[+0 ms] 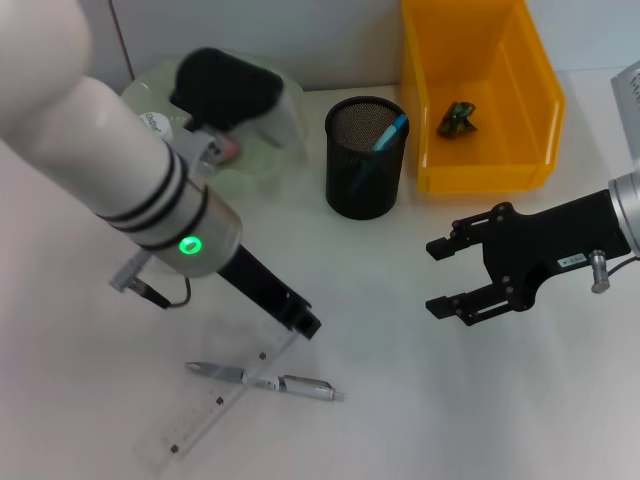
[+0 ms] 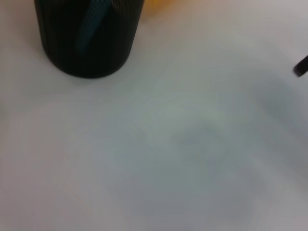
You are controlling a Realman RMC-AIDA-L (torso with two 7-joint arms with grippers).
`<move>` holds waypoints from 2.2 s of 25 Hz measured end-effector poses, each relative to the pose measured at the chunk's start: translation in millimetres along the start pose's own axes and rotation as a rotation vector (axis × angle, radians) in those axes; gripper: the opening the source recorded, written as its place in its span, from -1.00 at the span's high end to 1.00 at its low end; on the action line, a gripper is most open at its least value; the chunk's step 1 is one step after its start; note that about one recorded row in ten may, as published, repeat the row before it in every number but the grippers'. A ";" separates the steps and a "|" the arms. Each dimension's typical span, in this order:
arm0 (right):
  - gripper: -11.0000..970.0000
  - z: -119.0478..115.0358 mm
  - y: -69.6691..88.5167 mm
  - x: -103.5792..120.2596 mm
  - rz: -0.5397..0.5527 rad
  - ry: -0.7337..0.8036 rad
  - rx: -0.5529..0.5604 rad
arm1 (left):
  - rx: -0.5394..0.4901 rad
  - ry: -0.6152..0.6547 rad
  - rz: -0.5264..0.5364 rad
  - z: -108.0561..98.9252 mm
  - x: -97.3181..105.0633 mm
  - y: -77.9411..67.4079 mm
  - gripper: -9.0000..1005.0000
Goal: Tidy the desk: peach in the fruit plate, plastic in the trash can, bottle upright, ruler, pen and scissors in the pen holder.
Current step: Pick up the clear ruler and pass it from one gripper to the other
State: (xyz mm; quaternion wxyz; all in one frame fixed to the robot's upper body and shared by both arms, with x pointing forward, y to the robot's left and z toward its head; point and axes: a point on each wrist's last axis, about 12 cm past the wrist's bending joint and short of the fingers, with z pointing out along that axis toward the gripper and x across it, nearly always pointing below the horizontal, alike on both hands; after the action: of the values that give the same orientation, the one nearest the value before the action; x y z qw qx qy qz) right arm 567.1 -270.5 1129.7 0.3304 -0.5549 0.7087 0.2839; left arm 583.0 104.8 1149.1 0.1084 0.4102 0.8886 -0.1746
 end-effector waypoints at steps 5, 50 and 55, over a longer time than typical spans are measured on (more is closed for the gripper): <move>-0.52 -7.4 -1.7 2.1 0.019 -0.007 0.021 | 0.065 -0.095 -0.038 -24.6 -0.6 8.5 0.25; -0.52 -40.7 16.5 47.7 0.259 -0.351 0.228 | 0.210 -1.552 0.037 -3.7 63.2 30.7 0.25; -0.51 -31.7 20.5 50.7 0.196 -0.474 0.313 | 0.045 -1.584 0.011 17.5 68.3 15.3 0.25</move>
State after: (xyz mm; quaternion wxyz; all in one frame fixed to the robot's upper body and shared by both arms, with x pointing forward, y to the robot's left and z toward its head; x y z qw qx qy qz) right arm 533.9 -320.7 1110.3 0.5392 -0.3445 0.6972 0.3233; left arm 551.9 154.2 1106.8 0.7011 0.1703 0.5412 -0.4319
